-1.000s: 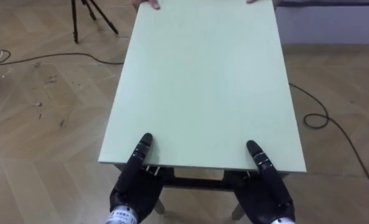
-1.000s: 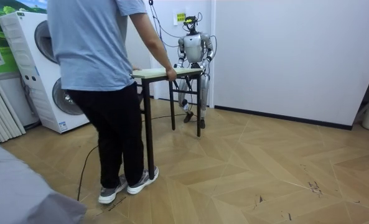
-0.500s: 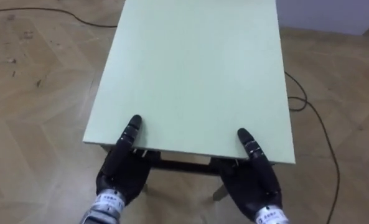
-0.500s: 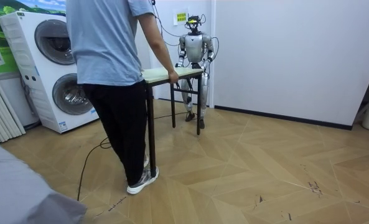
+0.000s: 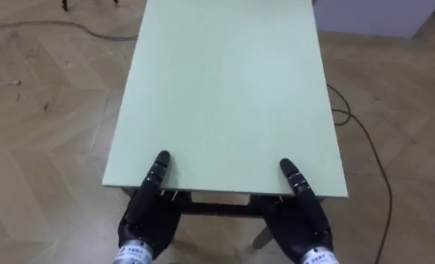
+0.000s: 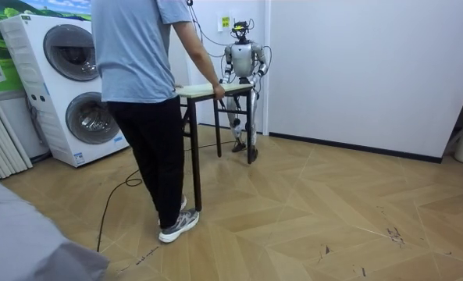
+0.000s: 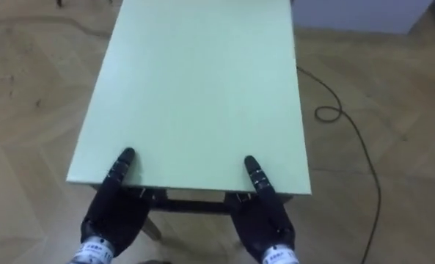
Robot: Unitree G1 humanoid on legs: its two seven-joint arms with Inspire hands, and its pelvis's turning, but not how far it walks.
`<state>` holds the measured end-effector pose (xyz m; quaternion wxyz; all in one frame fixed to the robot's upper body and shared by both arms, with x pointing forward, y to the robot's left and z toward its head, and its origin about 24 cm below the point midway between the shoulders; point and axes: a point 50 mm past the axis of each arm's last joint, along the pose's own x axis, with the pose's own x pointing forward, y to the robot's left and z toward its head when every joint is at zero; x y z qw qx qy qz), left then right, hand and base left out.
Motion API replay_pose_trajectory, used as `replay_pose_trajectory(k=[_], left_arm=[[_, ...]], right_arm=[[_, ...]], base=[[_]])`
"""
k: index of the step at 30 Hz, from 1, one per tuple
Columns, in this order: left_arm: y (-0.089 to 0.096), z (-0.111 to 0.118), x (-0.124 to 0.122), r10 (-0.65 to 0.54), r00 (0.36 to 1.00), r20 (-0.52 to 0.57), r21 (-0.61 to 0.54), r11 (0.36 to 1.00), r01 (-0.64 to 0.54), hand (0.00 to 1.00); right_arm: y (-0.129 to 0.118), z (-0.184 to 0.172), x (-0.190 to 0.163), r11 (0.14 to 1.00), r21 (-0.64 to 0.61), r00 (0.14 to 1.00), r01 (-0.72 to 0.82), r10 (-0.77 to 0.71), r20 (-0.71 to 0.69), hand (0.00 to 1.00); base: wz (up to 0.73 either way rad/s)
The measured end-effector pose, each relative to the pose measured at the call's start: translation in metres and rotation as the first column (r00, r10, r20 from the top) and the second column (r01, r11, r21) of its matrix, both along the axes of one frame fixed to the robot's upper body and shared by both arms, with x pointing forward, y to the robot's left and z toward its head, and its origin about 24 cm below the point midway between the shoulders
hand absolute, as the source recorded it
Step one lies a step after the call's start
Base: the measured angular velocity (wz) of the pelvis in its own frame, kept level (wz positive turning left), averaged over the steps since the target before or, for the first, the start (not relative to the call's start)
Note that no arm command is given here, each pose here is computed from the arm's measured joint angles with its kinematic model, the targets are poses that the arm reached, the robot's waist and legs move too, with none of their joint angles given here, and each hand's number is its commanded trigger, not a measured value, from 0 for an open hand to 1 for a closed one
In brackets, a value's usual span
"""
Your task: Move table with human
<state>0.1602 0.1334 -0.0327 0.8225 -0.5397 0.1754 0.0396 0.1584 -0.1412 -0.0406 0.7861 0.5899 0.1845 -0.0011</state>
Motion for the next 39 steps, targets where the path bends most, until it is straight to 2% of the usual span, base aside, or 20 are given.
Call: replay_pose_trajectory(k=[7, 12, 15, 29, 39], left_arm=[[-0.006, 0.004, 0.005, 0.012, 1.0, 0.012, -0.029, 1.0, -0.011, 1.0], [0.002, 0.008, 0.01, 0.033, 0.999, 0.042, -0.021, 0.999, -0.032, 1.0], [-0.006, 0.004, 0.011, 0.02, 1.0, 0.009, -0.035, 0.999, -0.019, 1.0], [-0.011, -0.012, -0.001, -0.011, 0.996, -0.086, -0.029, 1.0, 0.009, 1.0], [-0.009, -0.013, -0.005, -0.022, 0.995, -0.093, -0.008, 1.0, 0.022, 1.0]], right_arm=[[-0.003, 0.006, 0.008, 0.999, -0.036, 0.999, 0.013, -0.011, 0.035, 1.0], [0.006, 0.01, 0.014, 0.999, -0.041, 0.998, -0.002, 0.005, 0.069, 1.0], [0.001, 0.008, 0.011, 0.998, -0.06, 0.998, 0.013, -0.01, 0.06, 1.0], [-0.009, -0.006, -0.01, 0.998, -0.057, 0.998, 0.034, -0.036, -0.044, 1.0], [-0.006, -0.009, -0.014, 0.998, -0.047, 0.997, 0.04, -0.043, -0.061, 1.0]], base=[[0.01], [0.29], [0.37], [0.11], [-0.08]])
